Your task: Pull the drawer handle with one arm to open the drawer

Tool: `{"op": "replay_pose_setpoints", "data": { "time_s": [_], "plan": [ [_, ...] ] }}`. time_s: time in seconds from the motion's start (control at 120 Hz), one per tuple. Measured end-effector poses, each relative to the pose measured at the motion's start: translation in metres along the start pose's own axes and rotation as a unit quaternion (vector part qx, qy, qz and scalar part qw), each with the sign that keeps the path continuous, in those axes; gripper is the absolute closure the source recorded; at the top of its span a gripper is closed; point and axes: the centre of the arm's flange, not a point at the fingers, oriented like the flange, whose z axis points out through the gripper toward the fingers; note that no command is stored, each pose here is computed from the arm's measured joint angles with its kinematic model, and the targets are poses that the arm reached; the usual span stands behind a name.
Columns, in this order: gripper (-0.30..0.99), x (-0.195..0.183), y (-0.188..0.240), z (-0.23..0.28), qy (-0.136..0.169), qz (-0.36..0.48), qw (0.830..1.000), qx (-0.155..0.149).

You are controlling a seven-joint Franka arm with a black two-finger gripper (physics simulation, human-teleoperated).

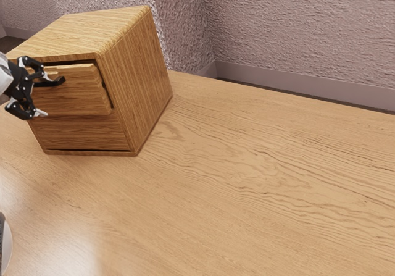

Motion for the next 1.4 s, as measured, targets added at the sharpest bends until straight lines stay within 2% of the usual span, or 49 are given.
{"op": "replay_pose_setpoints", "data": {
  "time_s": [0.392,0.55,0.683,1.142,1.325,1.4],
  "plan": [
    [0.03,-0.011,0.014,-0.011,0.0,-0.014,1.0,-0.002],
    [-0.01,-0.013,0.018,-0.011,0.004,-0.016,1.0,-0.007],
    [0.0,-0.016,0.022,-0.02,0.004,-0.019,1.0,-0.005],
    [0.0,-0.005,0.025,-0.023,0.005,-0.009,1.0,-0.013],
    [0.04,-0.015,0.037,-0.034,0.004,-0.021,1.0,-0.019],
    [0.15,-0.027,0.055,-0.067,-0.009,-0.035,0.999,-0.019]
  ]
}}
